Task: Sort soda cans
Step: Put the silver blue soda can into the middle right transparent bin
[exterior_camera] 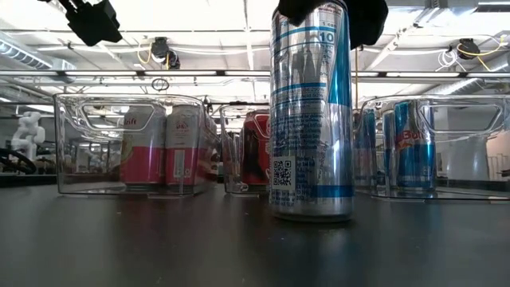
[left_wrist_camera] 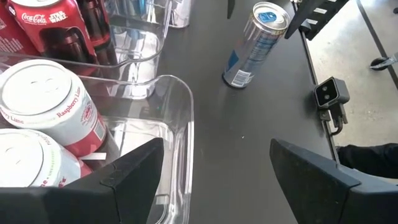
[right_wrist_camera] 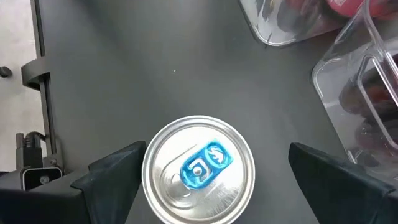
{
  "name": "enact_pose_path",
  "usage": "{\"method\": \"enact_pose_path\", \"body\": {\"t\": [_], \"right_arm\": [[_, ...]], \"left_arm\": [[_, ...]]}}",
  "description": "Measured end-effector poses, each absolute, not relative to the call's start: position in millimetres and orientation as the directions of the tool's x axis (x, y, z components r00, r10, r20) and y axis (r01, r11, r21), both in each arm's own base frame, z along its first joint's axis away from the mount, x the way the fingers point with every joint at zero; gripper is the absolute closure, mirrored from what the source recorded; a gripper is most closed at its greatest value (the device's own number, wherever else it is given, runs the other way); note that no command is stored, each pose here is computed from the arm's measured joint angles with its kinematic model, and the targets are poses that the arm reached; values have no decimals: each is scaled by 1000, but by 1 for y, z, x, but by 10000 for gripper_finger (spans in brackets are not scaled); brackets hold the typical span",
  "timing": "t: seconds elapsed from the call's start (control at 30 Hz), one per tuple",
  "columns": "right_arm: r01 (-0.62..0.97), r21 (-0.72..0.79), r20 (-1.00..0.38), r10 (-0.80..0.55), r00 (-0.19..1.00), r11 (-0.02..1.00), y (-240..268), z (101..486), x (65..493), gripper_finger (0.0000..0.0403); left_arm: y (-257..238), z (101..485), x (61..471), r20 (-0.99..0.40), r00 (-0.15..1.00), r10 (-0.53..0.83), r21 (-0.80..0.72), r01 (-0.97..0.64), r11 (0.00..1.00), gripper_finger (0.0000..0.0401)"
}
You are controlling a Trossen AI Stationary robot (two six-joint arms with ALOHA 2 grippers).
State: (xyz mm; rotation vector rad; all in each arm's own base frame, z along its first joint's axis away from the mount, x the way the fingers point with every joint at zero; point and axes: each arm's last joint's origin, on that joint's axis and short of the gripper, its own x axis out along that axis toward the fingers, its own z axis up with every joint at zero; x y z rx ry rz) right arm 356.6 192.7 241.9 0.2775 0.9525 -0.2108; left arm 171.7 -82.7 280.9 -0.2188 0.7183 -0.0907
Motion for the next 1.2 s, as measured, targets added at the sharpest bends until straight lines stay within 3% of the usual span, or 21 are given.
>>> {"method": "enact_pose_path", "body": {"t": [0.7,1.2], "right_arm": [[333,146,-842,-60,536,931,191,233,353,28],[286,80,-847,-86,525,955,187,231,355,169]], "left_arm": [[-83,281,172,-642,750,-157,-215,21,976,96],[-83,282,173,-627,762,-163,-242,9,970,96]]}}
